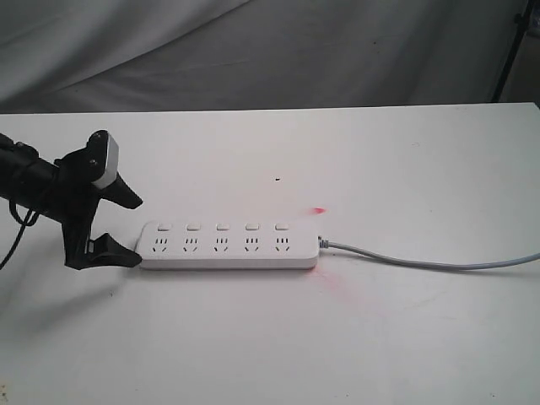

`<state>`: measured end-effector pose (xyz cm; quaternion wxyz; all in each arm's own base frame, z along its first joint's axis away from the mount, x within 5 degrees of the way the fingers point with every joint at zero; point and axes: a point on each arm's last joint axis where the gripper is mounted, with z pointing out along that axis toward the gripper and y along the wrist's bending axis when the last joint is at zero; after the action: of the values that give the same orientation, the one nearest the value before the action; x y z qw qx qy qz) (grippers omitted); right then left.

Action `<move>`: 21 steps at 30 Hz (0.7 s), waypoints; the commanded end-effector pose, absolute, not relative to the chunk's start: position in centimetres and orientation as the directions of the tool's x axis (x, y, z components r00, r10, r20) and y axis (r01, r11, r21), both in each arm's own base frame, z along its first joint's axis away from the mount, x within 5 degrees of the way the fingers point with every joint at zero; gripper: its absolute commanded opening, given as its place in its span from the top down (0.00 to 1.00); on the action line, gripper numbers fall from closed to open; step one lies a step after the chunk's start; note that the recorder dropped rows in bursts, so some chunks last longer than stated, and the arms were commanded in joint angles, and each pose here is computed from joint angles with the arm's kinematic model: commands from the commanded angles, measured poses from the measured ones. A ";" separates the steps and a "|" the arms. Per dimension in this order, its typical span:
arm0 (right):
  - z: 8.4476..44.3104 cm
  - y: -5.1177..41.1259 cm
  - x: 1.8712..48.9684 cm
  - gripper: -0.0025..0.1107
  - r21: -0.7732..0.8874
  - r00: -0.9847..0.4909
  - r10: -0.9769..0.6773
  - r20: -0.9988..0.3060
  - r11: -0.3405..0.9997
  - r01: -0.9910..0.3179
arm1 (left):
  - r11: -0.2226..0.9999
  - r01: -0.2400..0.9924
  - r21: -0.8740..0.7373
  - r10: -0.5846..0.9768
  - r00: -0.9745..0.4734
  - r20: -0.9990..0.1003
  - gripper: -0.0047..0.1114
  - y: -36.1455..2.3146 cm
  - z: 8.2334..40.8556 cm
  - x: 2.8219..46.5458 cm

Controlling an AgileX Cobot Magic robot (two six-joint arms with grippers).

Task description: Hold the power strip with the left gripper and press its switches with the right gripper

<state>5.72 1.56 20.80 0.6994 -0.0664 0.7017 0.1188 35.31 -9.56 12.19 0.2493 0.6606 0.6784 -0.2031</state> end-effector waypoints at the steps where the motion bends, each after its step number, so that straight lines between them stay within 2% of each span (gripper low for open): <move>1: 20.7 1.5 5.7 0.98 0.074 -0.010 0.074 -0.997 0.965 -0.252 | 0.004 0.999 0.053 0.801 0.029 -0.598 0.16 -10.5 11.9 35.2; 9: 20.7 1.5 5.7 0.98 0.074 -0.010 0.074 -0.997 0.965 -0.252 | -0.028 0.999 0.032 0.815 0.042 -0.578 0.16 -11.6 10.1 35.2; 18: 20.7 1.5 5.7 0.98 0.074 -0.010 0.074 -0.997 0.965 -0.252 | -0.023 0.999 0.029 0.812 0.036 -0.582 0.16 -11.7 10.1 35.2; 21: 20.7 1.5 5.7 0.98 0.074 -0.010 0.074 -0.997 0.965 -0.252 | -0.023 0.999 0.029 0.812 0.036 -0.582 0.20 -11.7 10.1 35.2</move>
<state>5.72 1.56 20.80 0.6993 -0.0657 0.7017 0.1195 35.14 -11.42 9.99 0.2202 0.6848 0.6631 -0.2072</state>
